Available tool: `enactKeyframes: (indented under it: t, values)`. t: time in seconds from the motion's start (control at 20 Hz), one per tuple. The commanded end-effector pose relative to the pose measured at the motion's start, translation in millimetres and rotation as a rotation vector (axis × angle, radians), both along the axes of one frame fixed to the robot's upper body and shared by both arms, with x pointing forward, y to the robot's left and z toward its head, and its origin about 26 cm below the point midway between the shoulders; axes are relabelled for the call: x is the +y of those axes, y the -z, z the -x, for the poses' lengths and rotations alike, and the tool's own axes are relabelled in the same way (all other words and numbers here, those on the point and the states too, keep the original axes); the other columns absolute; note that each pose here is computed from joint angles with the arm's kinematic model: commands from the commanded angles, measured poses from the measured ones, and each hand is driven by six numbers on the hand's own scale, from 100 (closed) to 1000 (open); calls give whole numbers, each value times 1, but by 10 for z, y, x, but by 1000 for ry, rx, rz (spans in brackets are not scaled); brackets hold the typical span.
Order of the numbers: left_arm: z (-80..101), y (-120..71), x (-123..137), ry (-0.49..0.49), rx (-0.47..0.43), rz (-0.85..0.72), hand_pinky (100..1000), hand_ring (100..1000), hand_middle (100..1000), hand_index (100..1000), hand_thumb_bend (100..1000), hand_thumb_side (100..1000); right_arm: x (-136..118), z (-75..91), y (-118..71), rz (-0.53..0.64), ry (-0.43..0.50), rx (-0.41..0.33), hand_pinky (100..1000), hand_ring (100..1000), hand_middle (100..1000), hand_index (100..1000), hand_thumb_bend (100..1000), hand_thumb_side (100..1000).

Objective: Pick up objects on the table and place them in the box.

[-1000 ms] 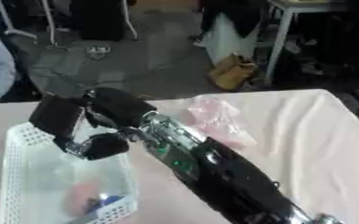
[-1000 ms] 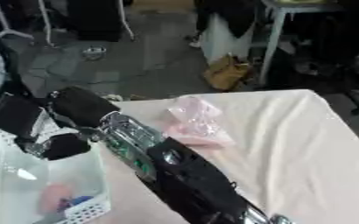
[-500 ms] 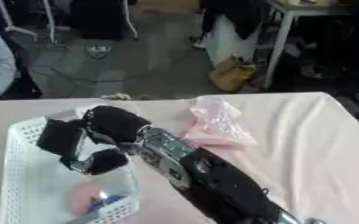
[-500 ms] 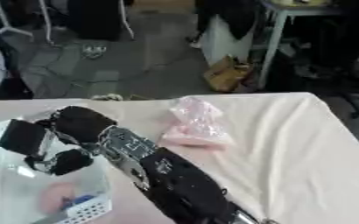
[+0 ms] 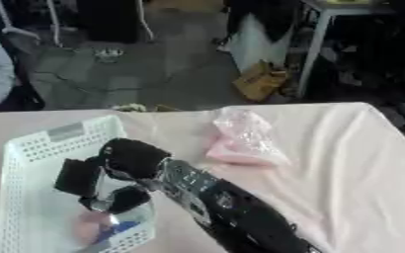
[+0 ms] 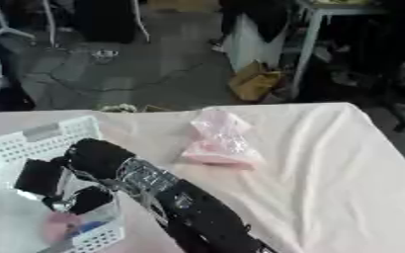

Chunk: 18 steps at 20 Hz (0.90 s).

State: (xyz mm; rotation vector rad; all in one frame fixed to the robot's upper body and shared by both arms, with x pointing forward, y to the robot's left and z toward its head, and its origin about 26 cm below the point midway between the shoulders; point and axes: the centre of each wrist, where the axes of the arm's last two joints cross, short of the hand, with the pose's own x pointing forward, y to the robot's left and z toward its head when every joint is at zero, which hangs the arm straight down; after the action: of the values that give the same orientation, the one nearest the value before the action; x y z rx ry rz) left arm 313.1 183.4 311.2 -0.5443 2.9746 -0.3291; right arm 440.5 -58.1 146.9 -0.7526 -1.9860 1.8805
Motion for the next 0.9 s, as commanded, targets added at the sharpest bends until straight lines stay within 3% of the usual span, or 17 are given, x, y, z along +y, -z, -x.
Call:
enactKeyframes:
  t: [0.05, 0.1, 0.15, 0.2, 0.25, 0.4, 0.9]
  values:
    - [38, -75, 4, 1, -34, 5, 832, 925, 800, 836, 100, 788, 14, -24, -113, 1, -17, -33, 915, 870, 542, 645, 100, 939]
    - [38, -74, 4, 1, -34, 5, 832, 925, 800, 836, 100, 789, 15, -24, -113, 7, -23, -32, 937, 927, 735, 774, 100, 1000]
    - [37, -73, 5, 0, -33, 5, 832, 925, 800, 836, 100, 789, 13, -26, -117, 17, -32, -30, 937, 927, 735, 774, 100, 1000]
    - [37, -71, 5, 0, -32, 5, 833, 925, 801, 836, 100, 789, 12, -28, -131, 23, -41, -31, 962, 997, 886, 894, 100, 1000]
    - [37, -70, 5, 0, -31, 6, 833, 925, 801, 836, 100, 790, 12, -29, -164, 24, -53, -38, 968, 1000, 918, 920, 110, 1000]
    - [37, -71, 6, 0, -31, 8, 833, 925, 801, 836, 100, 790, 2, -33, -211, 18, -68, -45, 984, 1000, 979, 966, 100, 1000]
    - [36, -66, 7, 0, -29, 10, 833, 925, 800, 836, 100, 790, -18, -47, -253, 33, -67, -40, 998, 1000, 1000, 1000, 145, 1000]
